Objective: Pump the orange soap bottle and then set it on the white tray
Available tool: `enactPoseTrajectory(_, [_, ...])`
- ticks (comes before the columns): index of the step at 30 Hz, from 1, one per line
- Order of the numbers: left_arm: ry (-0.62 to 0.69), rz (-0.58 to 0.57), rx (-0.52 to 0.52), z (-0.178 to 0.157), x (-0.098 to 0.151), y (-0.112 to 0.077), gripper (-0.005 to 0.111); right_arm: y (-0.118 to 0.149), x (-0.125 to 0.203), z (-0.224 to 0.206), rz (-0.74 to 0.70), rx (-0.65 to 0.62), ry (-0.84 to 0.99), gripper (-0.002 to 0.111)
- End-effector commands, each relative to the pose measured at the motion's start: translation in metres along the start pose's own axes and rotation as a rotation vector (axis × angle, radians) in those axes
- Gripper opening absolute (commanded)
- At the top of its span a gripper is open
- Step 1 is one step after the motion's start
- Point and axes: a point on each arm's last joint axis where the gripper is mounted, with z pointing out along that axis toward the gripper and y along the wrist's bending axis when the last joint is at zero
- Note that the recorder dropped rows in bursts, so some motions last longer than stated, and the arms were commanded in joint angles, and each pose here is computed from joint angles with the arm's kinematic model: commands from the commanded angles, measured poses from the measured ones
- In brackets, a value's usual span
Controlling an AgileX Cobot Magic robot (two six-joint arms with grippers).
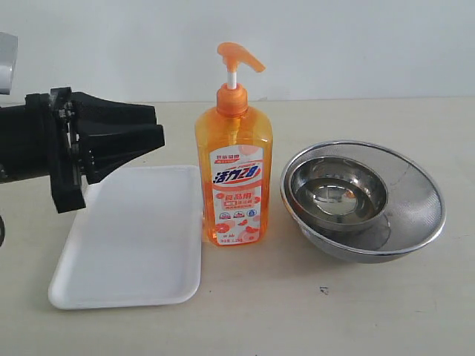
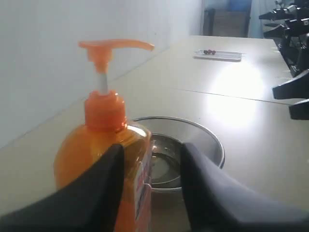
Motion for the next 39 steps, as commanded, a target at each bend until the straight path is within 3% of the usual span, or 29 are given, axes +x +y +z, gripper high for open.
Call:
enactPoseTrajectory(1, [-0.036, -0.014, -0.036, 0.001, -0.001, 0.007, 0.036, 0.0, -0.001, 0.0, 0.0, 0.005, -0.012, 0.087])
enactPoseTrajectory(12, [-0.042, -0.056, -0.041, 0.001, -0.001, 0.007, 0.036, 0.0, -0.001, 0.0, 0.0, 0.005, -0.012, 0.087])
enactPoseTrajectory(16, [0.006, 0.118, 0.018, 0.001, 0.003, 0.001, 0.036, 0.0, -0.001, 0.0, 0.0, 0.005, -0.012, 0.087])
enactPoseTrajectory(19, [0.023, 0.147, 0.054, 0.003, 0.0, 0.003, 0.036, 0.0, -0.001, 0.0, 0.0, 0.005, -0.01, 0.087])
enactPoseTrajectory(31, [0.029, 0.073, 0.065, 0.027, 0.006, 0.048, 0.036, 0.0, -0.001, 0.0, 0.0, 0.005, -0.01, 0.087])
enactPoseTrajectory(37, [0.013, 0.06, 0.051, 0.032, 0.004, 0.058, 0.058, 0.0, -0.001, 0.0, 0.0, 0.005, -0.012, 0.087])
enactPoseTrajectory(39, [0.009, 0.071, 0.058, 0.034, 0.001, 0.058, 0.061, 0.0, -0.001, 0.0, 0.0, 0.005, -0.012, 0.087])
